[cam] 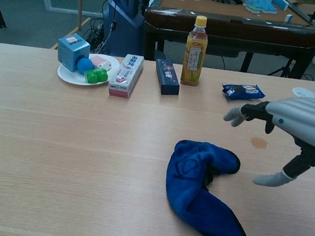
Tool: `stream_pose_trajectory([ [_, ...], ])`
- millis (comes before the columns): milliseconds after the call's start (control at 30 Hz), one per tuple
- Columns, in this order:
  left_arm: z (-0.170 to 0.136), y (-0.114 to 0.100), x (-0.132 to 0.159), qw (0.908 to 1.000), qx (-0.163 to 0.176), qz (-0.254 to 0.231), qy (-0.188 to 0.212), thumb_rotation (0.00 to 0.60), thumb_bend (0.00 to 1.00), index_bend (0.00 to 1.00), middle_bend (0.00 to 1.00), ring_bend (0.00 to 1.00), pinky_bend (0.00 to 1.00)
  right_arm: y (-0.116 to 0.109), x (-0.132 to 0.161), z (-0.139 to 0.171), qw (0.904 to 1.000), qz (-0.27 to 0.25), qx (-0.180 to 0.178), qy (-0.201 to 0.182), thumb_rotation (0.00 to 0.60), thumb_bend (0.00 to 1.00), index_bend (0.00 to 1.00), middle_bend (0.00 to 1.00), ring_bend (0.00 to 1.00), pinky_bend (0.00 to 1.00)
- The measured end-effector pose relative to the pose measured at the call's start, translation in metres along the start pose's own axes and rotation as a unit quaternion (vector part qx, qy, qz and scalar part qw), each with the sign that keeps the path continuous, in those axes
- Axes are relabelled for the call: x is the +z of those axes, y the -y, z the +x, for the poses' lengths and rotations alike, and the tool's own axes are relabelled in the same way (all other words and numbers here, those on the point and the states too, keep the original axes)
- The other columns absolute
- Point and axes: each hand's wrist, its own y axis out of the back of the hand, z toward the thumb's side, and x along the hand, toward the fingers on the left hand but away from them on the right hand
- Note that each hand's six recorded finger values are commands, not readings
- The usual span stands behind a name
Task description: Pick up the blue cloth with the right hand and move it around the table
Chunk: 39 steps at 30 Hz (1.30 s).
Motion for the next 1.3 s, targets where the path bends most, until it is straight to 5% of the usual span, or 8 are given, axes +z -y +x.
stream_pose_trajectory([
  [1033,-0.001,0.006,-0.006,0.9999,-0.015,-0.004,-0.004,0.6,0.26,0.28,0.07,0.11,0.06,0.074,0.043,-0.059,0.9967,0.022,0.078,-0.012,0.6,0.01,0.14,0.19,0.11,0.24],
  [1300,-0.004,0.007,-0.011,0.9998,-0.017,-0.005,-0.009,0.6,0.26,0.31,0.07,0.11,0.06,0.085,0.037,-0.07,0.9972,0.031,0.068,-0.001,0.6,0.42,0.45,0.37,0.31,0.41],
])
